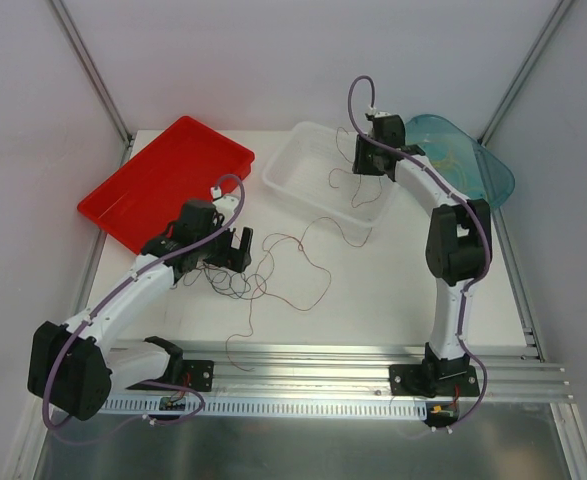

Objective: Untangle the cables
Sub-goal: Place the cable in the bin.

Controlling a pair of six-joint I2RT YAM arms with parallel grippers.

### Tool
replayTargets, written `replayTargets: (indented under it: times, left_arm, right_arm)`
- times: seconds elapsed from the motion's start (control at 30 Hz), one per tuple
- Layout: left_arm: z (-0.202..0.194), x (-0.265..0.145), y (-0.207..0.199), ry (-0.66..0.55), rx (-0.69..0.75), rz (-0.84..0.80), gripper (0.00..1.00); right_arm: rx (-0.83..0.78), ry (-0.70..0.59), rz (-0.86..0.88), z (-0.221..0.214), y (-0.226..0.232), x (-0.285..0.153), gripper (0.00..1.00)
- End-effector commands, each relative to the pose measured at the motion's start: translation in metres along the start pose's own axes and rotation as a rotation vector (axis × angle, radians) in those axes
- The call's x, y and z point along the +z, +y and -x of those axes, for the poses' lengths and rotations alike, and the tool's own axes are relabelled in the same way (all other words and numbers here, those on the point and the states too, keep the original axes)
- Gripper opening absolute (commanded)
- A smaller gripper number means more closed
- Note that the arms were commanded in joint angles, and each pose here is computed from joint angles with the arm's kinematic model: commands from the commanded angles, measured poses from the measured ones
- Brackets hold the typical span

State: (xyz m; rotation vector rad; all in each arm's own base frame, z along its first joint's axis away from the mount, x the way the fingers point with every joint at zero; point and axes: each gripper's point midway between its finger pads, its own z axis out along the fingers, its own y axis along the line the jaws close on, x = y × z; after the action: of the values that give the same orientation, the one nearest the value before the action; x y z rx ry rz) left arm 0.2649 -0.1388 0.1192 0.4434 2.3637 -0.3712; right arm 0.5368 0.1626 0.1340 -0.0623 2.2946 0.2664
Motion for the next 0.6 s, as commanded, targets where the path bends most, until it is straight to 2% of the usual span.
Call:
replayTargets:
  times: [0.0, 0.1, 0.13, 0.17, 0.57]
  left_arm:
    - [0.004, 0.002, -0.004, -0.003, 0.020, -0.027, 0.95]
    - [0.004, 0.002, -0.005, -0.004, 0.019, -0.032, 0.95]
    - [0.004, 0.002, -0.005, -0.003, 0.019, -0.032, 0.95]
    - [0.004, 0.002, -0.005, -0.002, 0.019, -0.032, 0.95]
    - [0.003, 0.001, -0.005, -0.002, 0.016, -0.035, 0.95]
  right_arm:
    - [0.015, -0.066, 0.084, 0.027, 0.012, -0.001, 0.37]
    - [-0.014, -0.063, 0.117, 0.026, 0.016, -0.002, 0.21]
    - [-0.024, -0.069, 0.118, 0.027, 0.015, -0.003, 0.09]
    - [-0.042, -0.078, 0.124, 0.029, 0.015, -0.005, 0.03]
    - [-0.169, -0.319, 0.203, 0.079, 0.035, -0.091, 0.01]
